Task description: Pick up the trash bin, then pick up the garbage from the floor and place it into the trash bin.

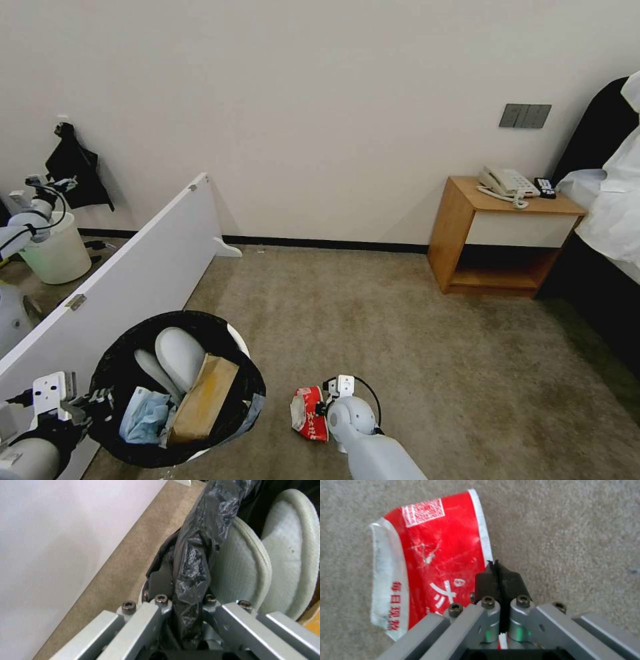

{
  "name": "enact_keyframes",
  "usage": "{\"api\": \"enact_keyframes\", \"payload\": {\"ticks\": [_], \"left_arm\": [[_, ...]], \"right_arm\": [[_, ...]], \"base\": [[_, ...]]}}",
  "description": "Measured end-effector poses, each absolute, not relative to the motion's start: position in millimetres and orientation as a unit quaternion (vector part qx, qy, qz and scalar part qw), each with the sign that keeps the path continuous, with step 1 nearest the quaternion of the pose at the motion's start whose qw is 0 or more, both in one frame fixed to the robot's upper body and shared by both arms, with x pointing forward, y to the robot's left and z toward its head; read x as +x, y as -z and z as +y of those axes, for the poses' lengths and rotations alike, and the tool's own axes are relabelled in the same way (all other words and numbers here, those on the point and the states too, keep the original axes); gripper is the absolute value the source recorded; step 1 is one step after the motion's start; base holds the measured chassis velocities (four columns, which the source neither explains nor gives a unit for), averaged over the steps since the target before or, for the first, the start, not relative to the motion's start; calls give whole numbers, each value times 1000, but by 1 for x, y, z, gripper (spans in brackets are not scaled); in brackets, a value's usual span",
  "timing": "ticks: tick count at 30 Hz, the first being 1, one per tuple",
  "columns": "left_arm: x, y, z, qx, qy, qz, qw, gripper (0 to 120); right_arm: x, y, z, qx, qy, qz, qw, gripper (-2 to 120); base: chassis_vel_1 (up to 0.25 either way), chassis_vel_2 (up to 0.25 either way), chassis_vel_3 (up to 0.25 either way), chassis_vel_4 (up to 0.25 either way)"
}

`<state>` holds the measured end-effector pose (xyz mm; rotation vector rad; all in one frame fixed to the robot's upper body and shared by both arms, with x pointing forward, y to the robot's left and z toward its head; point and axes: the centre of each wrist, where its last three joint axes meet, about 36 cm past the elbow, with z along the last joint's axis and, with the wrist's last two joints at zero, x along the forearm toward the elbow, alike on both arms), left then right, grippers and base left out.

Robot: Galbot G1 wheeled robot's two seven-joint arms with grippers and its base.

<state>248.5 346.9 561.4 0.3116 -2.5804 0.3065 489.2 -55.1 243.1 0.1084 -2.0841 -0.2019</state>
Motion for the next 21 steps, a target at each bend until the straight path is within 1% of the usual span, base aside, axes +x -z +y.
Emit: {"api": "enact_keyframes", "payload": {"ticks": [14,19,20,21], "left_arm": [[249,-562,347,114,-113,-953,258,3],[249,-562,347,113,-113,-953,258,3],[249,-562,347,113,-113,-953,258,3],[249,-562,347,113,-113,-953,258,3]], "right_arm": [[489,-249,-58,58,83,-866,490,0],[483,-263,-55,70,83,-872,478,0],[481,-265,-55,72,82,-873,475,2],[477,-274,-54,81,79,-878,466,8]], "base": [[0,0,0,0],[0,0,0,0],[0,0,0,0],[0,0,0,0]]}}
